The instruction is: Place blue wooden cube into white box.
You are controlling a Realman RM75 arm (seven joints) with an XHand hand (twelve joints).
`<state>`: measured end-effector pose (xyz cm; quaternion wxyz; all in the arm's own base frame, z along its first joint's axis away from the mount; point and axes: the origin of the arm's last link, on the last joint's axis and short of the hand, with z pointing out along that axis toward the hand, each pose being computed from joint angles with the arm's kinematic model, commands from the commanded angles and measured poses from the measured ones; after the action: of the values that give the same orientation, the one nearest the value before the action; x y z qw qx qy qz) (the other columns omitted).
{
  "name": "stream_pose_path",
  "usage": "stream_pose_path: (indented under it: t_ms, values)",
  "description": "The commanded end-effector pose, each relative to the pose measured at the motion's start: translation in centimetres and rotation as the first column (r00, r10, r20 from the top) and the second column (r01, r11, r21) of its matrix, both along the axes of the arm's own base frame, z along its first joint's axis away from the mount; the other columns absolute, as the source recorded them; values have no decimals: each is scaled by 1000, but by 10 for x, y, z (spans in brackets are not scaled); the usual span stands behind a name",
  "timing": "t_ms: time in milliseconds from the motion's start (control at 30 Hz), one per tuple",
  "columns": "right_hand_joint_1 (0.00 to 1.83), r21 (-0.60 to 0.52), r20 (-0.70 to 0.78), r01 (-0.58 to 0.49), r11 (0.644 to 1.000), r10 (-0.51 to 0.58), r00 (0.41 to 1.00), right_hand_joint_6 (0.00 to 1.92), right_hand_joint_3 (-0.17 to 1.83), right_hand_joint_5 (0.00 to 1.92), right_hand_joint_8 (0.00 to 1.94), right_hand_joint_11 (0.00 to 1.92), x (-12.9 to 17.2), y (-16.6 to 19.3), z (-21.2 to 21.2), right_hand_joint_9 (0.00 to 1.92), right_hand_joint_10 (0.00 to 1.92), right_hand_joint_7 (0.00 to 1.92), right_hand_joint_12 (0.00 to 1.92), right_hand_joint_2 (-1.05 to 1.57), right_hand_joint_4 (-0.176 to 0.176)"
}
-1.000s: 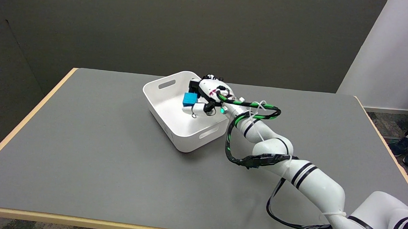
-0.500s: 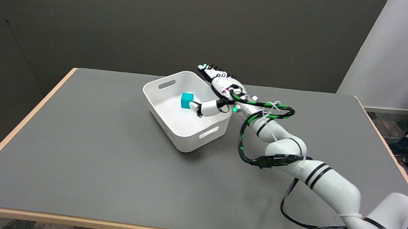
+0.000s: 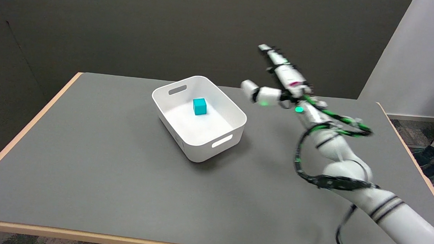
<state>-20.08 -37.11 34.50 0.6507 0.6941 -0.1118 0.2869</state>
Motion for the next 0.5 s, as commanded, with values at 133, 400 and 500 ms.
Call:
stream_pose_path:
  t_ms: [133,400,500]
  values:
    - [251,-601,742,173,780,465,483,95,933,-1,13,-1,-85,223,141,-1,175,-1,915,636,8]
    - [177,-609,778,252,752,503,377,168,915,-1,-1,-1,-128,240,128,-1,43,-1,702,649,34]
    - [164,-607,780,257,752,500,377,193,928,-1,-1,-1,-131,239,124,-1,20,-1,658,652,31]
